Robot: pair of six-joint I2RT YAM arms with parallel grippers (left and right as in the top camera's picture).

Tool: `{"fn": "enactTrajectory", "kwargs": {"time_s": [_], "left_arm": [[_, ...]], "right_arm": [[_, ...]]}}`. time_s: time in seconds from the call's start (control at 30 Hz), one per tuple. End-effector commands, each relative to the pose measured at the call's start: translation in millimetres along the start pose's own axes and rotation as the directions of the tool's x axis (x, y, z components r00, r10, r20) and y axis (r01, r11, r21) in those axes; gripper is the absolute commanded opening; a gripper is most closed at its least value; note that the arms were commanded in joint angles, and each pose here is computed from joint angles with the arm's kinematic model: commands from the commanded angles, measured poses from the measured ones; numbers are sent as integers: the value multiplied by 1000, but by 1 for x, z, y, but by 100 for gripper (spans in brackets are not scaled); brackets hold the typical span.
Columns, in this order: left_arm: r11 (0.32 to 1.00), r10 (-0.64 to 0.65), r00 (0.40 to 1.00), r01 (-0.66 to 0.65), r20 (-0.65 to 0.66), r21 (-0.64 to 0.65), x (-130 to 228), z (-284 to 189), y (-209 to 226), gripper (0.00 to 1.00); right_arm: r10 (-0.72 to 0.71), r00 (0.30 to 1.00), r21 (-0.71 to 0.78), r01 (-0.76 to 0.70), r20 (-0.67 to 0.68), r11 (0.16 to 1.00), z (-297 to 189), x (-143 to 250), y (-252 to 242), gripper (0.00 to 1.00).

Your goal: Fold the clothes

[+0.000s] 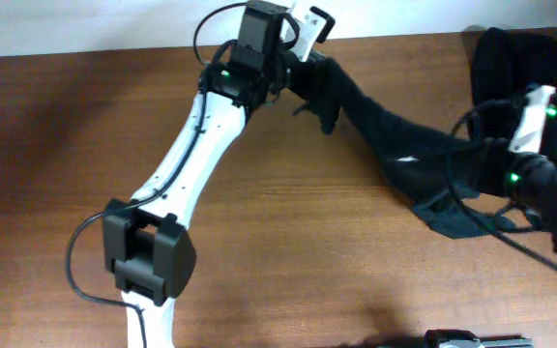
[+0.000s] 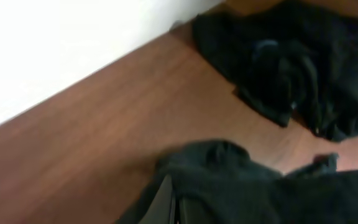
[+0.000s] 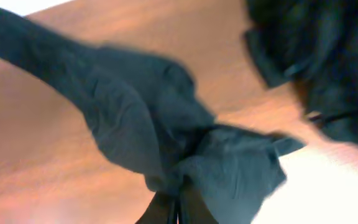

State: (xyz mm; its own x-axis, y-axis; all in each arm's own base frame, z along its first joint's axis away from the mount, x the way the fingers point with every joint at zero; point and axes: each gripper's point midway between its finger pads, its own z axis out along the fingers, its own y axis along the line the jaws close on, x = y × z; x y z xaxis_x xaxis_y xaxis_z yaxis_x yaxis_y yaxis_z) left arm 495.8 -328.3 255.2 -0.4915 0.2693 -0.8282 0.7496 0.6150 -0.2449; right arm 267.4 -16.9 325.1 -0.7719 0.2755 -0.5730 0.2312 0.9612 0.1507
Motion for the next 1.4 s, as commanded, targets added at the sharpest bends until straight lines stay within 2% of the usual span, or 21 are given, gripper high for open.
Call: {"fn": "enactTrajectory", "kwargs": {"time_s": [0.0, 0.13, 0.3, 0.53, 0.6, 0.63, 0.7, 0.77, 0.83, 0.93, 1.03, 1.1, 1.17, 1.23, 1.27, 1.33, 1.37], "left_arm": [[997, 8, 1000, -7, 13, -76, -13, -35, 18, 0], [985, -48, 996, 35, -71, -171, 11, -42, 40, 0], [967, -7, 984, -40, -180, -252, 34, -47, 54, 2], [912, -75, 949, -59, -306, -406, 66, -65, 78, 2], [899, -90, 939, -67, -332, -433, 72, -69, 82, 12], [895, -96, 934, -70, -344, -441, 75, -71, 83, 20], [887, -108, 925, -76, -364, -456, 81, -74, 85, 29], [879, -117, 918, -82, -379, -469, 85, -77, 87, 29], [877, -123, 912, -84, -391, -473, 88, -79, 87, 30], [876, -137, 914, -68, -382, -478, 87, -79, 86, 30], [872, -155, 935, -22, -318, -490, 72, -84, 82, 30], [882, -159, 949, 13, -272, -470, 59, -89, 72, 29], [898, -174, 957, 58, -231, -436, 49, -97, 58, 23], [931, -183, 957, 95, -226, -354, 44, -102, 37, 23], [943, -198, 952, 120, -232, -312, 45, -104, 25, 19], [949, -247, 932, 177, -266, -261, 54, -107, 9, 2], [941, -292, 912, 218, -289, -260, 62, -108, 3, 1]], "right_arm": [[19, 994, -129, -33, -112, 991, 17, 20, 21, 4], [-23, 979, -166, -11, -202, 986, 41, 45, 34, 4], [-134, 952, -277, 55, -276, 959, 69, 81, 73, 4], [-239, 920, -380, 109, -312, 918, 105, 136, 128, 4], [-274, 908, -409, 129, -318, 903, 112, 153, 143, 4], [-293, 902, -423, 141, -319, 895, 115, 160, 149, 7], [-327, 887, -444, 162, -325, 881, 120, 173, 161, 32], [-371, 869, -469, 192, -327, 862, 125, 186, 174, 36], [-412, 850, -493, 219, -327, 842, 128, 197, 186, 48], [-463, 831, -527, 256, -309, 811, 131, 208, 203, 57], [-487, 844, -554, 301, -225, 776, 128, 197, 215, 64], [-455, 875, -524, 313, -165, 792, 124, 175, 214, 64], [-412, 904, -500, 306, -115, 810, 117, 151, 208, 65], [-360, 929, -480, 279, -84, 832, 111, 130, 197, 72], [-327, 942, -462, 256, -79, 849, 110, 119, 187, 73], [-266, 959, -413, 204, -96, 887, 113, 105, 163, 72], [-245, 964, -385, 187, -107, 904, 116, 100, 149, 70]]}}
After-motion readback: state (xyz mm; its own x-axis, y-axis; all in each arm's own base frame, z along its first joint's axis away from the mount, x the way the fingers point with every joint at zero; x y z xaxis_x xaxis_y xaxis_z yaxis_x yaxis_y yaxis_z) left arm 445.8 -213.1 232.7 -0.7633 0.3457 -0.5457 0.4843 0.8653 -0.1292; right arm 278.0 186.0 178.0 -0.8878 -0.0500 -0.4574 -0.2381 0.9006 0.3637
